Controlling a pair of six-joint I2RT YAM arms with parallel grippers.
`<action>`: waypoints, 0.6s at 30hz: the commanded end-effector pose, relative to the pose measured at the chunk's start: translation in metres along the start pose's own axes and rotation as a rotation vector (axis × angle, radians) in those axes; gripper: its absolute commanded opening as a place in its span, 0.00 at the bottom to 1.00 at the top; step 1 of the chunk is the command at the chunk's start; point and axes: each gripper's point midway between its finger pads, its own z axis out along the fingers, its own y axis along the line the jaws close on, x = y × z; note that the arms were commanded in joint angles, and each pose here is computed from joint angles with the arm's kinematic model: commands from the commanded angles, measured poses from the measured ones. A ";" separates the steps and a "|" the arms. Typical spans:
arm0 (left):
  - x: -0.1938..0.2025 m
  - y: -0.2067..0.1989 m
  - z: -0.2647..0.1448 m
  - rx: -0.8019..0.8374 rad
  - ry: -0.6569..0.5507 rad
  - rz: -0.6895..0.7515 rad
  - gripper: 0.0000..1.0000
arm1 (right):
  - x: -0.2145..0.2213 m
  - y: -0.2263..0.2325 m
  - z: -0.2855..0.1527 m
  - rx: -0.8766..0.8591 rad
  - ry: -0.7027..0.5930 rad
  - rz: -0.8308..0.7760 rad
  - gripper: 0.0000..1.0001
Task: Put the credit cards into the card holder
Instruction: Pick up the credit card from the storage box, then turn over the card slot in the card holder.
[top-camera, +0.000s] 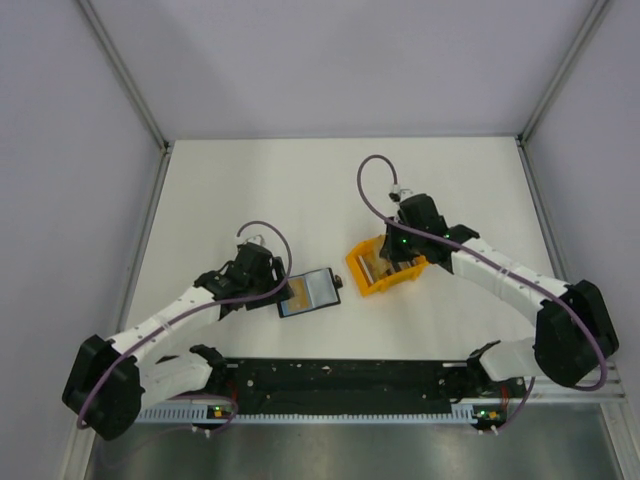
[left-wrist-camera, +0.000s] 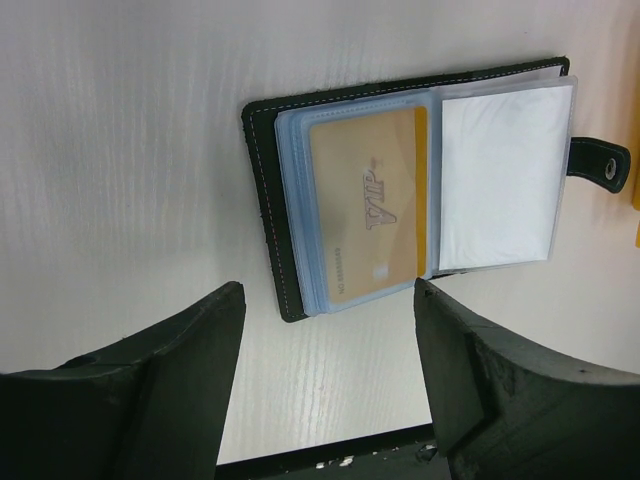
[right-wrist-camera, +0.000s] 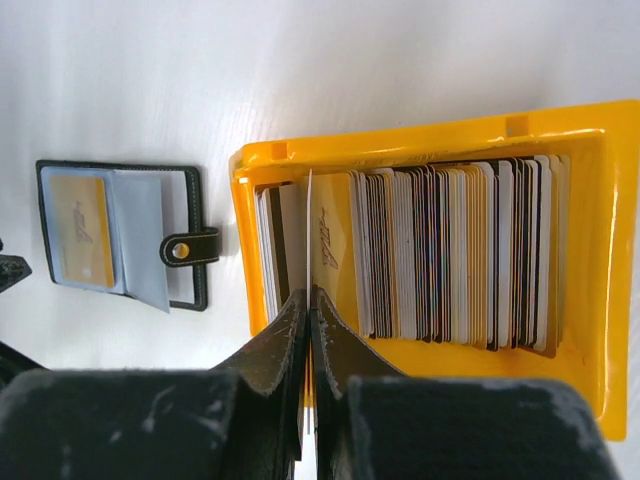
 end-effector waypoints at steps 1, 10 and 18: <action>-0.007 -0.001 -0.004 0.005 -0.039 -0.002 0.73 | -0.020 0.011 -0.019 -0.032 -0.114 0.076 0.00; -0.011 0.002 -0.008 -0.010 -0.063 -0.013 0.73 | -0.034 0.002 -0.041 0.083 -0.257 0.394 0.00; -0.011 0.003 -0.009 -0.020 -0.057 -0.014 0.72 | -0.039 -0.007 -0.058 0.348 -0.369 0.454 0.00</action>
